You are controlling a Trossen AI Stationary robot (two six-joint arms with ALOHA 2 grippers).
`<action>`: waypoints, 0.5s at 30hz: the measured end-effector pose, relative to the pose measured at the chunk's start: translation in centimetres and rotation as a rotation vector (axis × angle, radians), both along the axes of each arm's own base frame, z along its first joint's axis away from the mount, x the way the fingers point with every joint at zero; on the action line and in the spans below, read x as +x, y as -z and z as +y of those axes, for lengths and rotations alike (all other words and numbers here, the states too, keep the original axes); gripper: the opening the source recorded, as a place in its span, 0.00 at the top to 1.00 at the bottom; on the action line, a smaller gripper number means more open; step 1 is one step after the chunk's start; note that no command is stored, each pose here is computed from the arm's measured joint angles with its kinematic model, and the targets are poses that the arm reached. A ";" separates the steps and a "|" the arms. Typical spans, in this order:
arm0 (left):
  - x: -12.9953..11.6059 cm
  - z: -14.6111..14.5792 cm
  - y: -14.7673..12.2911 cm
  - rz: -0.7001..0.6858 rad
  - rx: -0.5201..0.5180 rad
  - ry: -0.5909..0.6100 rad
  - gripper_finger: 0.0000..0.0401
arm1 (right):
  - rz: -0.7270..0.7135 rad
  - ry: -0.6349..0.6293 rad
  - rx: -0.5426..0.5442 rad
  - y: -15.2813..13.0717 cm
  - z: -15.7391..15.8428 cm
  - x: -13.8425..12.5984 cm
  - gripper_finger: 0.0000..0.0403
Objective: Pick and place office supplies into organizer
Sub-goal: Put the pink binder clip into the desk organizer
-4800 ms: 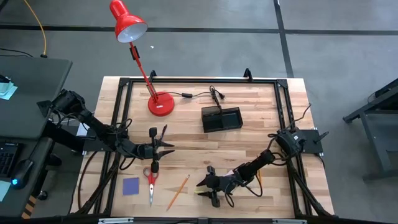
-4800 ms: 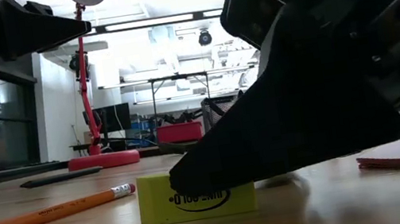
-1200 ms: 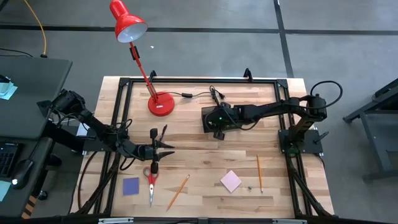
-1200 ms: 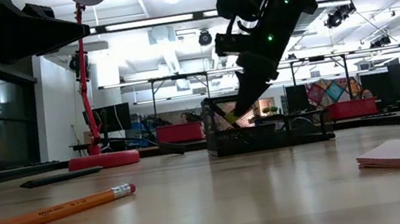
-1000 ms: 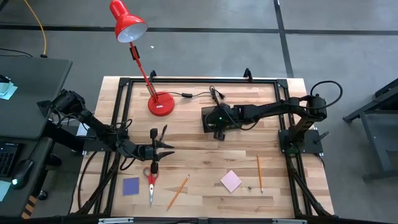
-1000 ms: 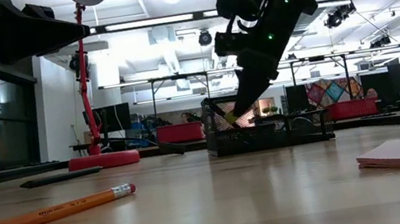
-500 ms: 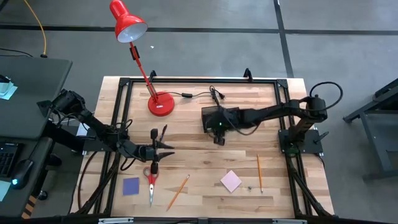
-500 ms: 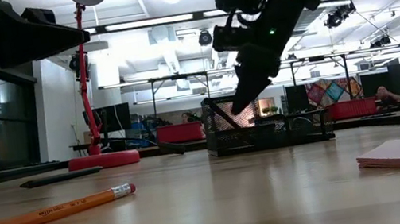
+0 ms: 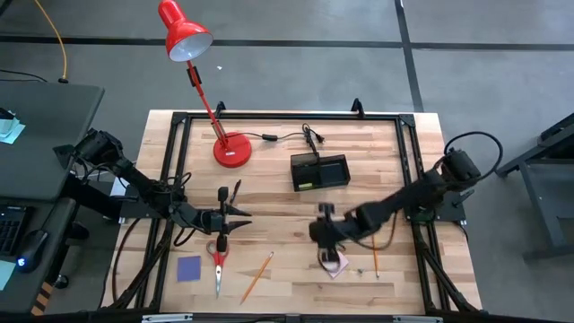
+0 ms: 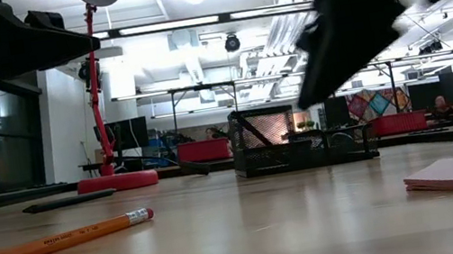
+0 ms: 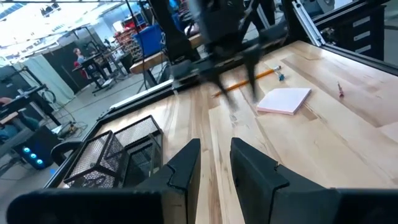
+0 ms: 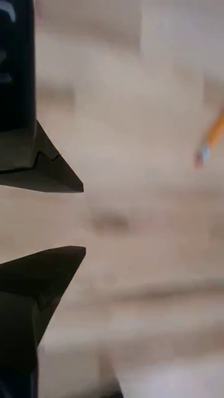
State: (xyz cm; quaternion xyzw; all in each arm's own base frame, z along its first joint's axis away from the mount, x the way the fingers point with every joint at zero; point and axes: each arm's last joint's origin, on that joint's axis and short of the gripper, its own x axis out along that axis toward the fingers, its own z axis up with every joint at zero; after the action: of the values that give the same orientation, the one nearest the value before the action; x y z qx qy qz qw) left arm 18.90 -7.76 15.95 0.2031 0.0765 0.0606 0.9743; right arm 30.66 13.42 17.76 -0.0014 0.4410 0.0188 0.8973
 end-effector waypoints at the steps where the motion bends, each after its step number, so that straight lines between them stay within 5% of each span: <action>1: 0.0 0.0 0.0 0.000 0.000 0.000 0.80 | 0.013 0.005 0.042 0.0 0.7 -0.4 0.65; 15: 0.0 0.0 0.1 0.013 0.008 -0.003 0.80 | 0.028 0.136 0.380 1.5 7.4 -2.4 0.65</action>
State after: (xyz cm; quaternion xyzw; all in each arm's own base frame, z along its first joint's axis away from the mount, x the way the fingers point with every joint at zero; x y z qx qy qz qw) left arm 18.88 -7.74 15.83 0.2071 0.0827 0.0610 0.9729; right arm 28.21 20.83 16.31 0.1979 0.4410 0.0410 0.8745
